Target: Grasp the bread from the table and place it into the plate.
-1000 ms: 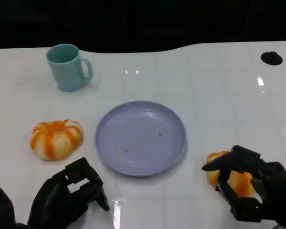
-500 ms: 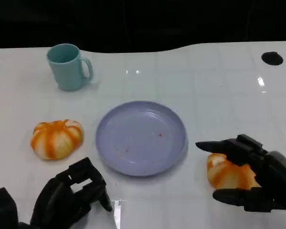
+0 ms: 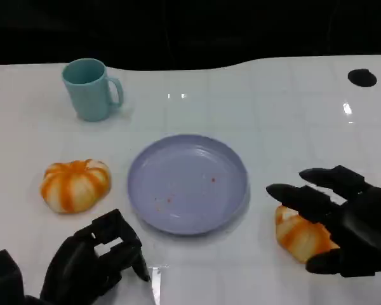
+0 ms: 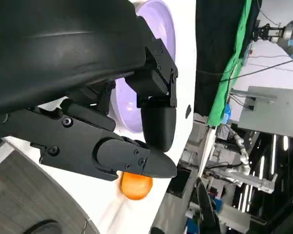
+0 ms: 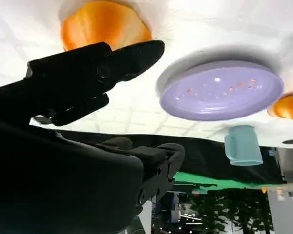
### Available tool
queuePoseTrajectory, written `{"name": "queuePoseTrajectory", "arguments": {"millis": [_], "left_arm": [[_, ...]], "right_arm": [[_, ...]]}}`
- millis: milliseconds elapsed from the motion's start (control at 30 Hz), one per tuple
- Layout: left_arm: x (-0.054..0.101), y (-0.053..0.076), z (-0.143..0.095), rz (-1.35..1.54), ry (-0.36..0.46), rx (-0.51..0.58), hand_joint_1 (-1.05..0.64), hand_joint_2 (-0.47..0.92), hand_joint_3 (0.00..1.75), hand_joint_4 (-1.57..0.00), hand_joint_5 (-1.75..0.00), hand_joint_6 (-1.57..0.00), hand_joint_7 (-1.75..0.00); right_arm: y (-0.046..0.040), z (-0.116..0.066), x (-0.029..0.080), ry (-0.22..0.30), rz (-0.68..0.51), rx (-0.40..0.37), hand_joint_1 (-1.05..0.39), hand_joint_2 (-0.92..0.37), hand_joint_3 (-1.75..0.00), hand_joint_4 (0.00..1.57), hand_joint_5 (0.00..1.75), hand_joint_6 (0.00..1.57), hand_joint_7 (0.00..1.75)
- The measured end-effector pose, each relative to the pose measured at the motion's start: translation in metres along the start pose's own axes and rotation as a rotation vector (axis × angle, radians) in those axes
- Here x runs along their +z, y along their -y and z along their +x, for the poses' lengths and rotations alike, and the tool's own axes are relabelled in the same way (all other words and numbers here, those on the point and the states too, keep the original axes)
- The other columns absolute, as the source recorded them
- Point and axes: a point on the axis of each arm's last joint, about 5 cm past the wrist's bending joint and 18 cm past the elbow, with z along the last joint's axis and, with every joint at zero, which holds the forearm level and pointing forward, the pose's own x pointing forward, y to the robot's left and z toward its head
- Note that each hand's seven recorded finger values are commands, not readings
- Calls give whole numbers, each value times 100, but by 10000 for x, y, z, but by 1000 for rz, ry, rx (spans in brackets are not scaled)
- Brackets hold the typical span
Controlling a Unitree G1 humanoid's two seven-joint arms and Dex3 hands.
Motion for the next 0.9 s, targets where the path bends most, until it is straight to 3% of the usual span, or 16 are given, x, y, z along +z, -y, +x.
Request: {"name": "queuePoseTrajectory", "arguments": {"millis": [167,333,567,900], "left_arm": [[1,8,-8,-18,4,3,-62,92,9,-69,-174,-66,-138],[-4,15,-15,-25,4,4,-63,92,9,-69,-174,-67,-137],[-18,19,-34,-29,-1,8,-63,92,10,-70,-175,-68,-139],[-4,37,-25,-26,10,4,-61,92,11,-68,-175,-66,-139]], "right_arm": [[-48,61,23,-43,-98,45,-58,-82,0,0,39,25,6],[-137,155,-19,-75,-146,72,-59,-81,0,0,41,26,4],[-295,238,-79,-96,-151,113,-60,-83,-1,0,33,24,2],[-382,345,-129,-107,-161,165,-62,-86,-1,0,29,23,1]]}}
